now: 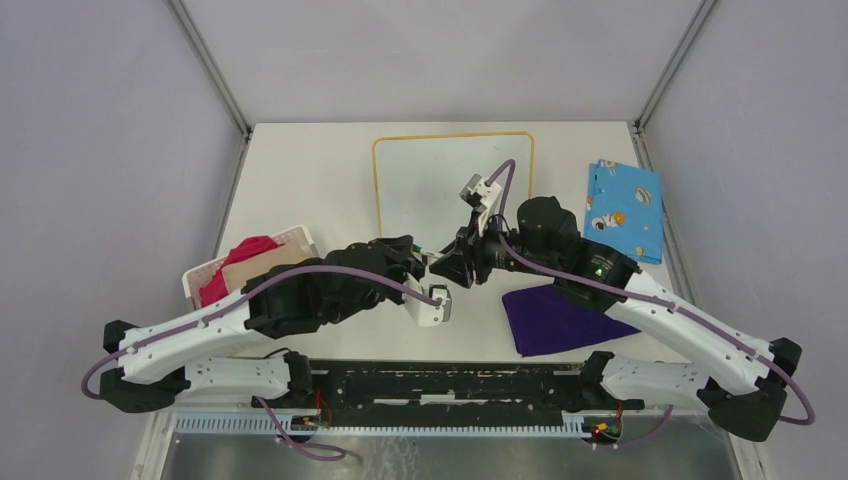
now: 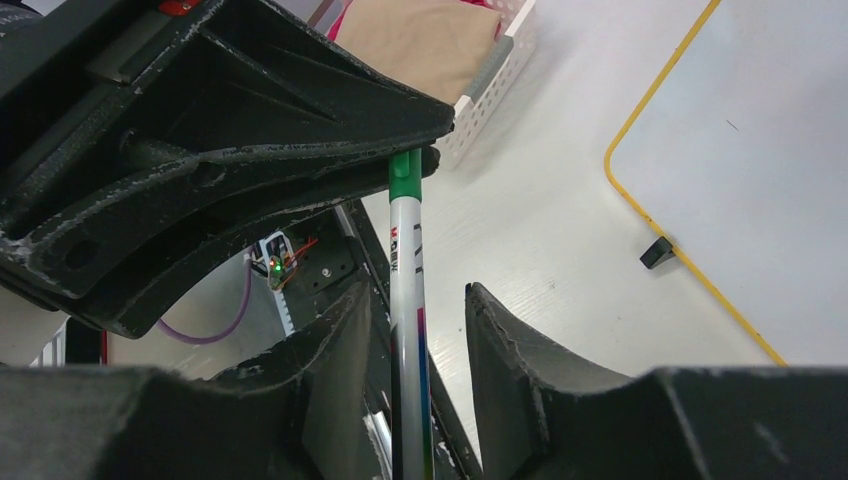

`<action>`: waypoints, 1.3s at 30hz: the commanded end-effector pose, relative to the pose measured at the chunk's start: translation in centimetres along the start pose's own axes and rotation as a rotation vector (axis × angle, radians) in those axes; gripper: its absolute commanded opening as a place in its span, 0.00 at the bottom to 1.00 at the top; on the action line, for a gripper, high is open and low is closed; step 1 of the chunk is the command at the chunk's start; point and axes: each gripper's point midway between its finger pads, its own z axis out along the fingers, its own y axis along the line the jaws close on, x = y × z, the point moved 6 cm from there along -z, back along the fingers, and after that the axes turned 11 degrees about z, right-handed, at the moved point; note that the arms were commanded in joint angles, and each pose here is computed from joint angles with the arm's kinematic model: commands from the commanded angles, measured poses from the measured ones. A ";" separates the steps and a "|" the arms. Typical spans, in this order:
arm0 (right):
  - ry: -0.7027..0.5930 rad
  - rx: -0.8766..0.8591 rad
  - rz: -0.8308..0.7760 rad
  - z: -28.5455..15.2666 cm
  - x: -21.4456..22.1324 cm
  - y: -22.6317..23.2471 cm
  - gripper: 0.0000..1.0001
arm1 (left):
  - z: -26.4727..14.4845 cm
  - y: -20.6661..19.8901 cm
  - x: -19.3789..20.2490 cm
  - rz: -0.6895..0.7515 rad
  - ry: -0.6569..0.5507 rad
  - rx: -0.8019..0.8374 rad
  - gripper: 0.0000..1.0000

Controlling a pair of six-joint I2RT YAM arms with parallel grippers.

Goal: Write a sentence on the whiteboard
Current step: Open the whiteboard marker at the center of the board.

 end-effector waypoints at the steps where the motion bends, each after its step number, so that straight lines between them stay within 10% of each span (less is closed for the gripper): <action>1: -0.082 -0.050 -0.019 -0.2 -2.5 1.4 0.45 | -1.0 1.4 0.0 0.026 -0.019 -0.050 0.02; 13: -0.092 -0.043 -0.028 -0.8 -1.9 0.9 0.00 | -1.2 1.4 0.2 0.022 0.000 -0.054 0.02; 39: -0.132 0.000 -0.036 -4.7 1.2 -0.2 0.00 | -0.1 0.6 2.0 0.042 0.132 -0.075 0.02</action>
